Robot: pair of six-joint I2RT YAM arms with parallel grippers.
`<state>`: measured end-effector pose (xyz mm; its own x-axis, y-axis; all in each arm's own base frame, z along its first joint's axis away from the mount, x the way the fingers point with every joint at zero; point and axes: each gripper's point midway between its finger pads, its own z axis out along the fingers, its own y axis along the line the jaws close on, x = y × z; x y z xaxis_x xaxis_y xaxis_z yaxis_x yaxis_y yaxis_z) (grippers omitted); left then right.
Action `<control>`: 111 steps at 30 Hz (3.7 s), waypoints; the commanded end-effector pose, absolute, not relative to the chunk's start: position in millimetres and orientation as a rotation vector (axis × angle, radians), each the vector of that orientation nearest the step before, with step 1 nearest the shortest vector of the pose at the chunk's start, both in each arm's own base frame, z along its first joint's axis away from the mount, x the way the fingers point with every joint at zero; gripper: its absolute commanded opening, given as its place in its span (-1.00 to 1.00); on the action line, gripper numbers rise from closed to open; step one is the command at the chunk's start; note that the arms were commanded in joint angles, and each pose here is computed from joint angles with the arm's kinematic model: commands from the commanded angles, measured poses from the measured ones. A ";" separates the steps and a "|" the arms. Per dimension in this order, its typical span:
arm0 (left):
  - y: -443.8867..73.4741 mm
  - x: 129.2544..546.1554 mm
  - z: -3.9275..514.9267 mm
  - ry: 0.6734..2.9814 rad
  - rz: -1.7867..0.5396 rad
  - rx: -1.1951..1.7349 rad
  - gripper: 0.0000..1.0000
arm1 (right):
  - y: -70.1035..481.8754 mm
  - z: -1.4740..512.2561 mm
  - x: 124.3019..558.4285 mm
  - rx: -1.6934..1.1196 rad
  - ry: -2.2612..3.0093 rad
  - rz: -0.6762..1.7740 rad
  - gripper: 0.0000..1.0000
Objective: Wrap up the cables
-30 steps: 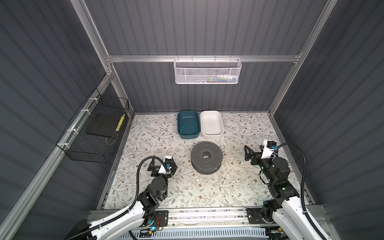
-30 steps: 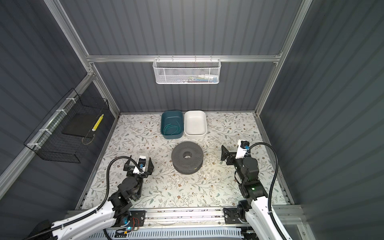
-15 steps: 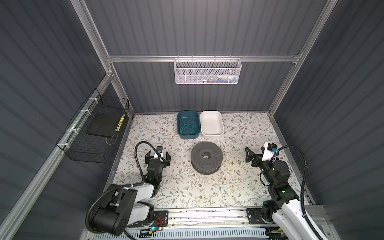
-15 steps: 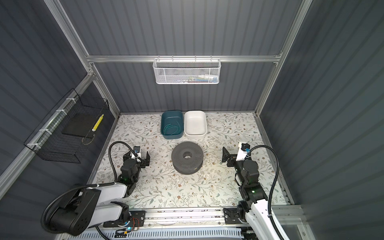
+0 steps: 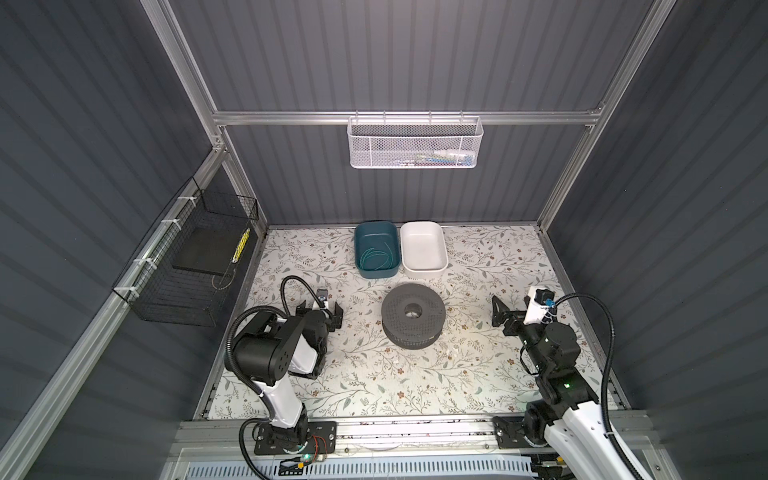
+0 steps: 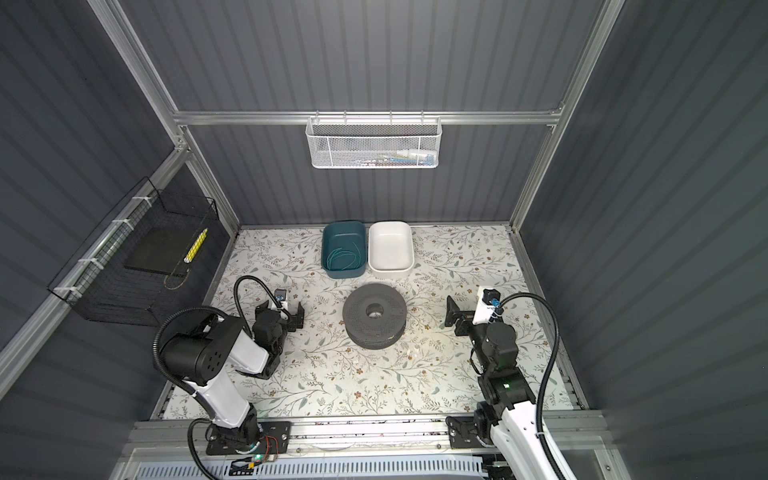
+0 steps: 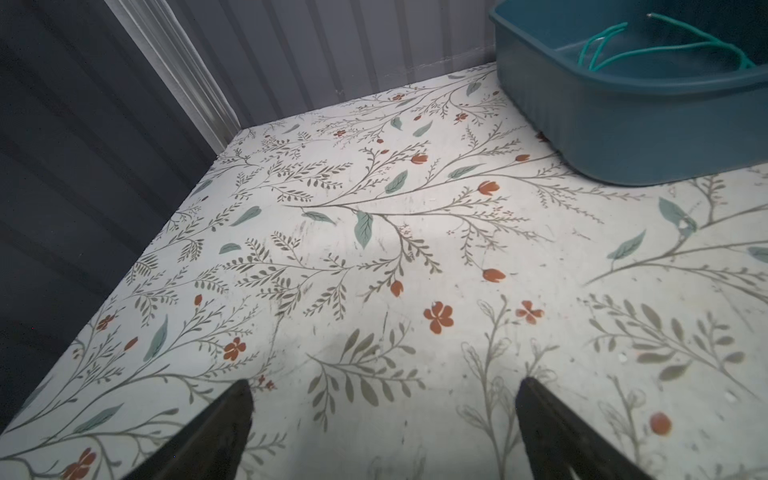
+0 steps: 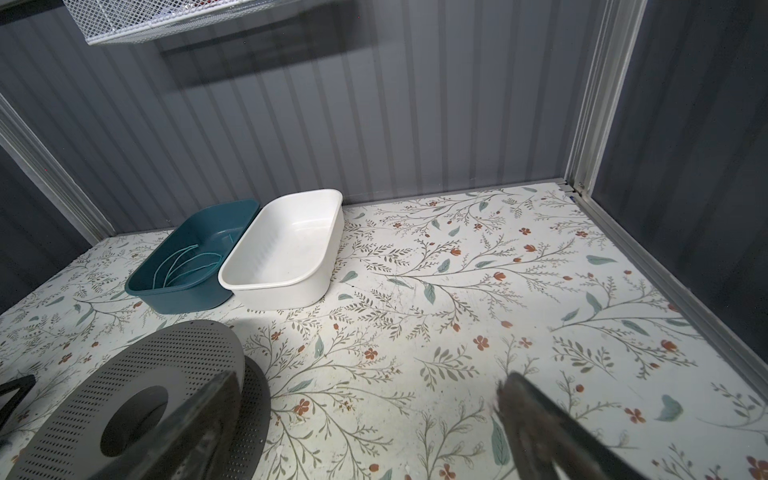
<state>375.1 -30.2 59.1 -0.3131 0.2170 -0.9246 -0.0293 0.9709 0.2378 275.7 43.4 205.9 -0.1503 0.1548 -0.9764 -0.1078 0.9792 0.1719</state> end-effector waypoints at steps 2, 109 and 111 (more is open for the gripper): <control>-22.5 394.0 80.3 1.832 0.251 0.046 0.99 | 39.6 200.5 274.6 0.045 1.711 0.207 0.98; -3.9 416.7 64.8 1.976 0.151 -0.023 0.99 | -15.7 119.0 386.9 0.056 1.822 0.037 0.98; -3.9 416.7 64.6 1.976 0.151 -0.024 0.99 | -15.6 118.8 386.8 0.056 1.823 0.038 0.98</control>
